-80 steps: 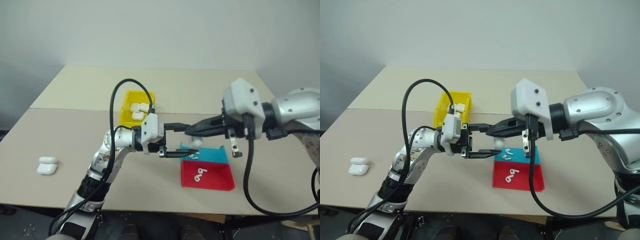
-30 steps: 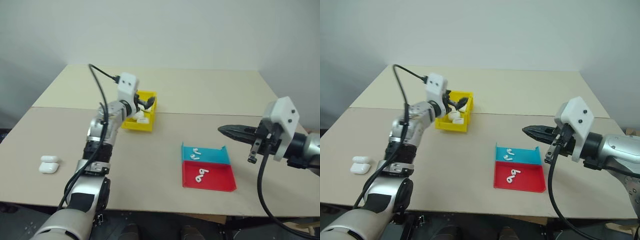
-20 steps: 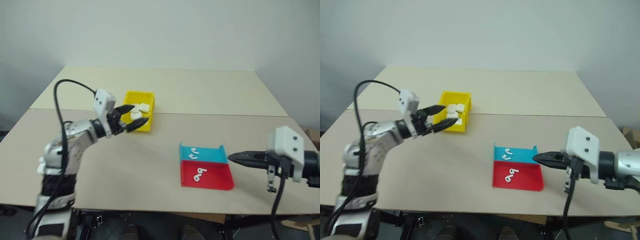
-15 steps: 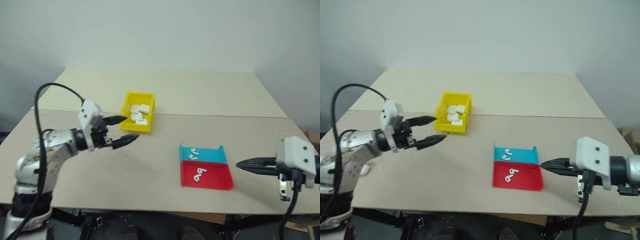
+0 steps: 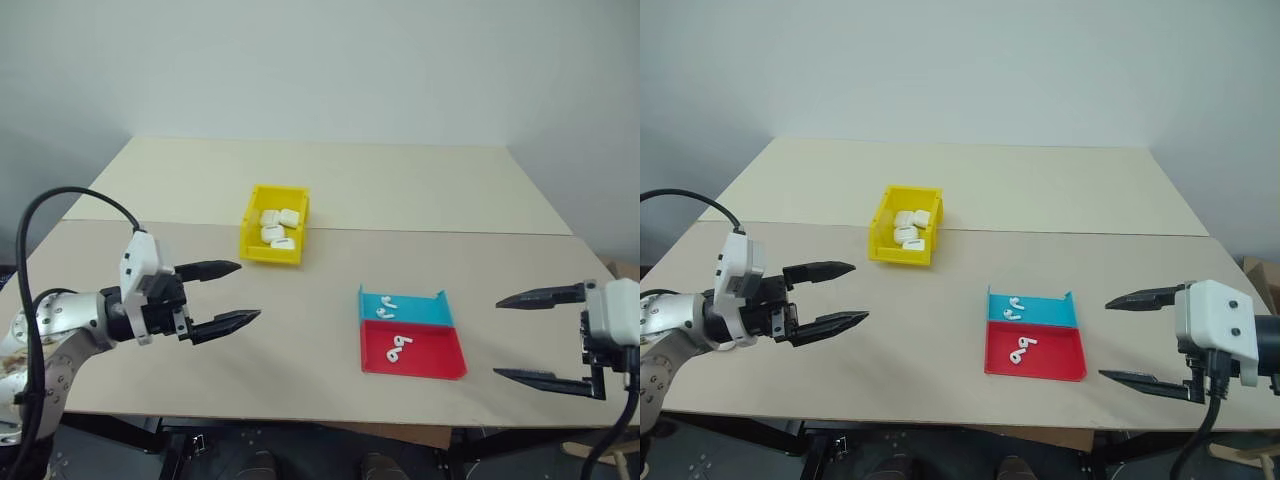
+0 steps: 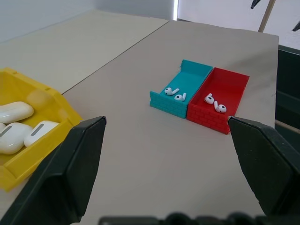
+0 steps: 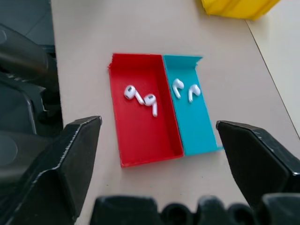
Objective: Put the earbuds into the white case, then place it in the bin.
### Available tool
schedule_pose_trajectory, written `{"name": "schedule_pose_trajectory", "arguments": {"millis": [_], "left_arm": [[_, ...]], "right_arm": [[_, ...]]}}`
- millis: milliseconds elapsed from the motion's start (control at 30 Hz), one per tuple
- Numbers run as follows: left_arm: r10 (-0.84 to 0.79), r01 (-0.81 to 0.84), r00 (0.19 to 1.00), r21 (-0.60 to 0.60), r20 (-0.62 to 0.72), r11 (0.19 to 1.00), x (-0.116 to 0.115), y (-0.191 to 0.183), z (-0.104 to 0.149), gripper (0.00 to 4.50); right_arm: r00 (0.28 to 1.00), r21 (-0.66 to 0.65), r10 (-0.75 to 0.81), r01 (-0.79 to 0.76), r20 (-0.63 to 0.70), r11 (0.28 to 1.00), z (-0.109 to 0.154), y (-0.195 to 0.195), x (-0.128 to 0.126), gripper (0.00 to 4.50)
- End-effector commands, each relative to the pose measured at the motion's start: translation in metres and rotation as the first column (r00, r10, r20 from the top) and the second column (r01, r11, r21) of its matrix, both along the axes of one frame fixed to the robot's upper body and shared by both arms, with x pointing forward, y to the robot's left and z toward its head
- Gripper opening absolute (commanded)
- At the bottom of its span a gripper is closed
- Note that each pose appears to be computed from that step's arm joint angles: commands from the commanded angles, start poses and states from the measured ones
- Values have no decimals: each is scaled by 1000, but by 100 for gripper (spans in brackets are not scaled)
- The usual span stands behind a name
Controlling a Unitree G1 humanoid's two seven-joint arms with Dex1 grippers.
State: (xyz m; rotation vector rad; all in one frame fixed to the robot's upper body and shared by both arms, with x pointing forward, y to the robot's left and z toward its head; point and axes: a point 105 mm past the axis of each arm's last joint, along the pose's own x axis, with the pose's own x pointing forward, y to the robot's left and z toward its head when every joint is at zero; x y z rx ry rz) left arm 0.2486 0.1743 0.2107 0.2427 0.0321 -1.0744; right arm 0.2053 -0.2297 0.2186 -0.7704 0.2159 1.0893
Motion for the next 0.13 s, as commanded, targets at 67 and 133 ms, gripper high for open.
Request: {"name": "schedule_pose_trajectory", "arguments": {"millis": [67, 133], "left_arm": [[-35, 35, 999, 34, 26, 999, -8, 0, 6, 450], [-40, 39, 999, 46, 11, 998, -8, 2, 4, 450]], "right_arm": [[998, -33, -9, 11, 62, 999, 8, -2, 2, 448], [997, -37, -8, 11, 72, 999, 8, -2, 2, 448]]}}
